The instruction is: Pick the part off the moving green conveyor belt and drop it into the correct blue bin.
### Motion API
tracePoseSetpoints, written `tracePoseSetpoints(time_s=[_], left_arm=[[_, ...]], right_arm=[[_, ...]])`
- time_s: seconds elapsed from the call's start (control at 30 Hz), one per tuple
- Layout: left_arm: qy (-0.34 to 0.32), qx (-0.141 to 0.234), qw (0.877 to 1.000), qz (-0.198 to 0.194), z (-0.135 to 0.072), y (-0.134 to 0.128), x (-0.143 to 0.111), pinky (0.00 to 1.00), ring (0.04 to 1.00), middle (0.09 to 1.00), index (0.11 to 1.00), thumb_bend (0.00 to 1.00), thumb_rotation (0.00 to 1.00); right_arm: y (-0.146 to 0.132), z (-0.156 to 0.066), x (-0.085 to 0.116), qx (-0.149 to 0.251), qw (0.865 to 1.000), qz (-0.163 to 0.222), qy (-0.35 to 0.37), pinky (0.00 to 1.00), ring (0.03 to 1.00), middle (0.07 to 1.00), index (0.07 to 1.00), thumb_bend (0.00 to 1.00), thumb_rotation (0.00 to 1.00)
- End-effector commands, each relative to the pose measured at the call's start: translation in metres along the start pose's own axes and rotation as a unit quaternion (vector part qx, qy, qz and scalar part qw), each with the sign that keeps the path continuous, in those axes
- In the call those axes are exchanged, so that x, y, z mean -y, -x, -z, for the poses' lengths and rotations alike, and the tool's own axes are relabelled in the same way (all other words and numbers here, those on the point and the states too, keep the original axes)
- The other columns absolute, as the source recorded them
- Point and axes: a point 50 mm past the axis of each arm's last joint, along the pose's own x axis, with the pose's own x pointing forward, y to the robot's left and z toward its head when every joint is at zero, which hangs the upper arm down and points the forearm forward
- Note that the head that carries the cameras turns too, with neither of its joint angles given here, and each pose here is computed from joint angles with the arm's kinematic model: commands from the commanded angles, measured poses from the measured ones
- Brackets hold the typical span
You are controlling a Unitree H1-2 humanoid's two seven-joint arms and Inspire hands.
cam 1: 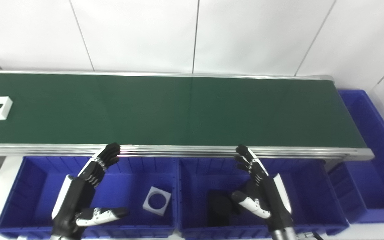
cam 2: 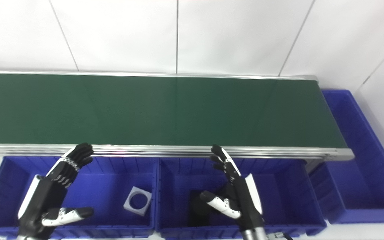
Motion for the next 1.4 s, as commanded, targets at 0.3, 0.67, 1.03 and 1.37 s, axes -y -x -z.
tracePoseSetpoints(time_s=[0.3, 0.67, 1.03, 1.37], left_arm=[[-0.027, 0.031, 0.999, -0.006, -0.010, -0.011, 0.028, 0.90, 0.893, 0.871, 0.853, 0.95, 0.36], [-0.004, 0.025, 1.000, -0.010, 0.002, -0.016, 0.032, 0.82, 0.869, 0.862, 0.836, 0.94, 0.30], [-0.017, 0.037, 0.999, -0.006, 0.001, -0.026, 0.028, 0.81, 0.855, 0.846, 0.815, 0.95, 0.31], [-0.054, 0.055, 0.997, -0.019, -0.007, -0.035, 0.020, 0.82, 0.853, 0.842, 0.816, 0.95, 0.33]], right_arm=[[0.006, -0.002, 0.022, 0.027, 0.999, 0.004, -0.027, 0.85, 0.869, 0.904, 0.955, 0.67, 0.67], [0.008, 0.010, 0.023, 0.012, 1.000, 0.002, -0.028, 0.83, 0.852, 0.879, 0.937, 0.64, 0.60], [0.009, 0.015, 0.021, 0.001, 1.000, 0.009, -0.027, 0.83, 0.850, 0.877, 0.935, 0.57, 0.48], [0.007, 0.022, 0.022, -0.009, 0.999, 0.014, -0.034, 0.84, 0.845, 0.867, 0.937, 0.57, 0.48]])
